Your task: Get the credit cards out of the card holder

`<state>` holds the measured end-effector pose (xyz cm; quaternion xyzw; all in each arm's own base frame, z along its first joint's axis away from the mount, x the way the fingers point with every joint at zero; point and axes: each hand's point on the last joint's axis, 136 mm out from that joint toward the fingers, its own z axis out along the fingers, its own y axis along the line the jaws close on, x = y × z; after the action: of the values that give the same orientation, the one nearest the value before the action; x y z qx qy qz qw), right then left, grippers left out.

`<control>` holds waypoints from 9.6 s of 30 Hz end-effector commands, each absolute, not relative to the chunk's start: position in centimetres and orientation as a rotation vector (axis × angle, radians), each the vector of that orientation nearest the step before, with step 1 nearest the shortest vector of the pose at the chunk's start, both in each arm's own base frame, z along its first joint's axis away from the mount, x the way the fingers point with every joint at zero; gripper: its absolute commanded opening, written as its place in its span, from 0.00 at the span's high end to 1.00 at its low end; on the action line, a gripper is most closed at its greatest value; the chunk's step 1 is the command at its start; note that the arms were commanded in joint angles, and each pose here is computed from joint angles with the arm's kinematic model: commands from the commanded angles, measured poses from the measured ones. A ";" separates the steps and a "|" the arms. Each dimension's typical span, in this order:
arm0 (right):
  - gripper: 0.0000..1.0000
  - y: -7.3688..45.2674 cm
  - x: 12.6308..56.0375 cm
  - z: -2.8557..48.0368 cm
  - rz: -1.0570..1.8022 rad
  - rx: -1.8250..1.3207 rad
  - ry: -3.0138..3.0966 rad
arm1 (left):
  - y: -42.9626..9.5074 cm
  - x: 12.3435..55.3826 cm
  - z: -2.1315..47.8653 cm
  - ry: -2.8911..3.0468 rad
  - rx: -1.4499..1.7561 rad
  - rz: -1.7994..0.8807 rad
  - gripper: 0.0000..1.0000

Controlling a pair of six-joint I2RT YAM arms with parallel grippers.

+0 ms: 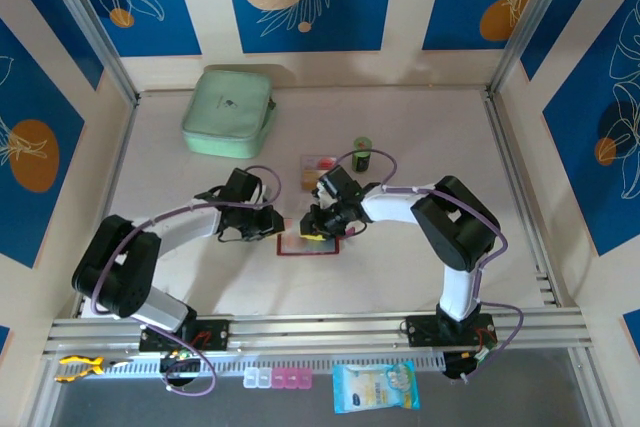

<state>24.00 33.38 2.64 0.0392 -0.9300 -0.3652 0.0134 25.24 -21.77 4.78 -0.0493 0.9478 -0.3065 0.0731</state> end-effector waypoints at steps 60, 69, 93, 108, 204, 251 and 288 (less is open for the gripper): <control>0.72 27.4 24.8 9.1 -1.296 0.089 -3.025 | -29.2 25.3 7.7 2.836 -0.036 -1.198 0.58; 0.70 25.2 24.5 9.6 -1.302 0.035 -3.051 | -31.5 25.1 7.7 2.858 0.019 -1.197 0.45; 0.66 22.5 23.4 8.9 -1.284 -0.051 -3.061 | -33.8 24.5 3.7 2.961 0.045 -1.140 0.37; 0.67 24.9 23.8 9.6 -1.292 0.035 -3.025 | -30.6 25.9 6.9 2.849 0.055 -1.030 0.36; 0.77 33.6 24.0 5.6 -1.006 0.181 -2.952 | -22.6 24.5 5.0 2.881 -0.123 -1.040 0.89; 0.77 33.0 23.5 2.9 -1.061 0.089 -2.854 | -22.7 22.9 1.6 3.004 -0.097 -0.936 0.99; 0.76 32.1 23.4 2.3 -0.911 0.111 -2.927 | -23.5 23.6 4.8 2.919 -0.068 -1.007 0.96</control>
<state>23.86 32.37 2.54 0.0327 -0.9488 -0.3128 0.0293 23.84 -22.94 3.24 -0.0294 0.9494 -0.3117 0.0247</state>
